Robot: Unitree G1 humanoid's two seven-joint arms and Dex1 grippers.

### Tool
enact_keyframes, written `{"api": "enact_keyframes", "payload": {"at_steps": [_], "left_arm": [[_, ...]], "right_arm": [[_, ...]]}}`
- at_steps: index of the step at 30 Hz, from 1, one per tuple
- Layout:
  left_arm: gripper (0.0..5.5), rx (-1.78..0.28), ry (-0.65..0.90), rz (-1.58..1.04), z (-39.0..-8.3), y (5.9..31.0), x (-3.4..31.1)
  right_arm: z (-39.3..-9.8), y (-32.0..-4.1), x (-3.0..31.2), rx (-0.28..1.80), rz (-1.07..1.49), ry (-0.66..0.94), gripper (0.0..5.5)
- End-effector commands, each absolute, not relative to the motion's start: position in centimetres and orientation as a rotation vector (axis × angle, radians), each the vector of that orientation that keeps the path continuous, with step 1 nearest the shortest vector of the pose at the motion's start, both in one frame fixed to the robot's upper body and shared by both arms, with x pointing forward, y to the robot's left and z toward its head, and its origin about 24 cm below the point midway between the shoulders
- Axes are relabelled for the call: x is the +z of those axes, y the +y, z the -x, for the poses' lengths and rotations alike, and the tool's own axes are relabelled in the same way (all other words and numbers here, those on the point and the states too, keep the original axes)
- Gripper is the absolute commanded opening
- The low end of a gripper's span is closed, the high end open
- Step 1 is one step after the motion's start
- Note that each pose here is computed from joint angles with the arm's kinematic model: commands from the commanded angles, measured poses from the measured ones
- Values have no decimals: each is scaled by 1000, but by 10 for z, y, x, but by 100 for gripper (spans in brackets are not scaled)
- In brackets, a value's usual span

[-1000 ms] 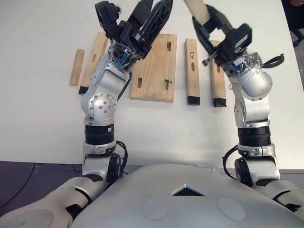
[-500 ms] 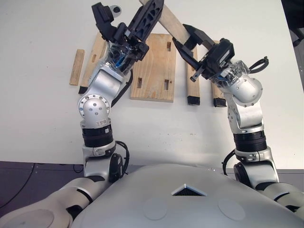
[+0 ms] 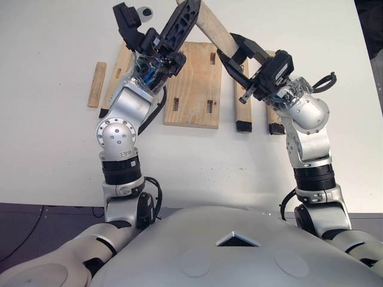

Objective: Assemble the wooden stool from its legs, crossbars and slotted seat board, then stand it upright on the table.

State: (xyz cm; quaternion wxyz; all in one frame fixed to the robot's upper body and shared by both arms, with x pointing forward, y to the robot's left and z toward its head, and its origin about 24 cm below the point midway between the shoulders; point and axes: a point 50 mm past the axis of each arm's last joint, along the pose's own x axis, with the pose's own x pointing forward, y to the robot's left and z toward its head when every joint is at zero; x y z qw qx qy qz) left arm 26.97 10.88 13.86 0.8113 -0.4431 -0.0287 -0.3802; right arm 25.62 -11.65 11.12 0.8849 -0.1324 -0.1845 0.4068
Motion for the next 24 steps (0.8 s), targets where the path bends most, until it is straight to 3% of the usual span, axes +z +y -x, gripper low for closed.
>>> {"api": "enact_keyframes", "payload": {"at_steps": [1, 8, 16, 24], "left_arm": [[38, -804, -67, 885, -274, 107, 141], [37, -466, -121, 573, -294, 153, 116], [37, -89, -181, 243, -289, 240, 91], [37, -40, -168, 165, -287, 256, 71]], "right_arm": [[-256, -113, 100, 893, 280, -295, 171], [-274, -130, 82, 736, 357, -168, 277], [-270, -134, 72, 687, 377, -128, 277], [-274, -137, 72, 683, 399, -125, 277]]}}
